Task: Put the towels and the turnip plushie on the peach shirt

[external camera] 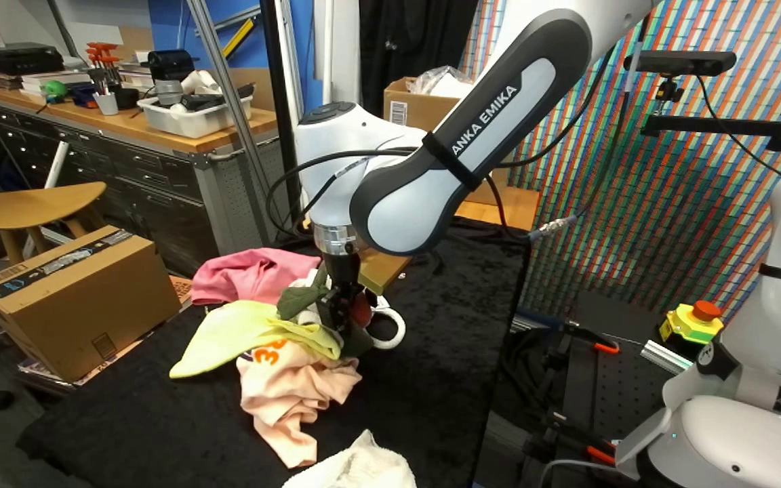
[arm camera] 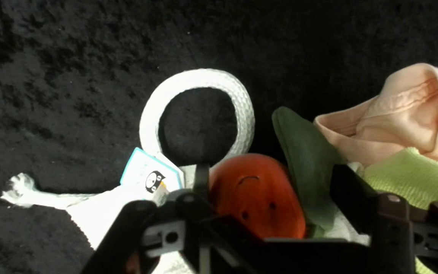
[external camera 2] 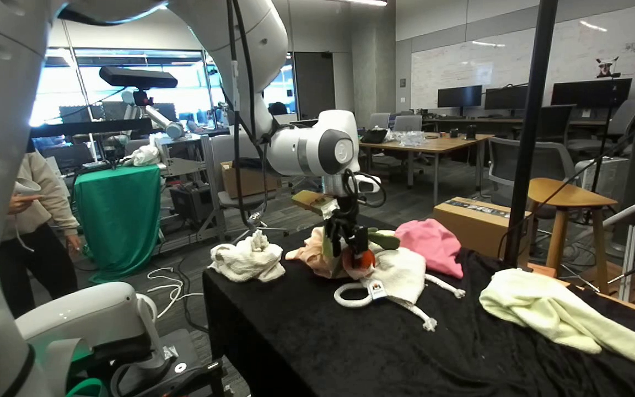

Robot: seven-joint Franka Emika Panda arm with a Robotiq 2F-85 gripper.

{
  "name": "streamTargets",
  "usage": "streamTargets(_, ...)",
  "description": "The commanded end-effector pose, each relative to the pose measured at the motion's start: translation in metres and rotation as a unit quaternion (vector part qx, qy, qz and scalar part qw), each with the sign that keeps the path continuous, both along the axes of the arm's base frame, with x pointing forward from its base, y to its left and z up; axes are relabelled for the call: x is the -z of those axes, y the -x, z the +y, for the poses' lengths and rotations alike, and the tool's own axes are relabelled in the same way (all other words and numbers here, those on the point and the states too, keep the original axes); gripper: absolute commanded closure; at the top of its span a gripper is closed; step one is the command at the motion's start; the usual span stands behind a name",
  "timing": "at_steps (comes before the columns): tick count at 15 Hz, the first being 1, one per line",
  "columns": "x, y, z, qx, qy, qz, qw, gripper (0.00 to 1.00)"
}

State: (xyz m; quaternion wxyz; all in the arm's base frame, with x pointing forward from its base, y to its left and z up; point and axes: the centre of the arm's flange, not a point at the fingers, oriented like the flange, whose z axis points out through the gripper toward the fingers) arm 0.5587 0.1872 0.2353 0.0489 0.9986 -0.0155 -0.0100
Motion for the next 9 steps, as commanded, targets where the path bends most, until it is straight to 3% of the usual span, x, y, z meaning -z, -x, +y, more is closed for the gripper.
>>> streamTargets(1,-0.019,-0.007,-0.015,0.011,0.024,-0.016,0.9995,0.00)
streamTargets(9,-0.057,-0.021,-0.074,0.038,0.044,-0.057,0.9967,0.00)
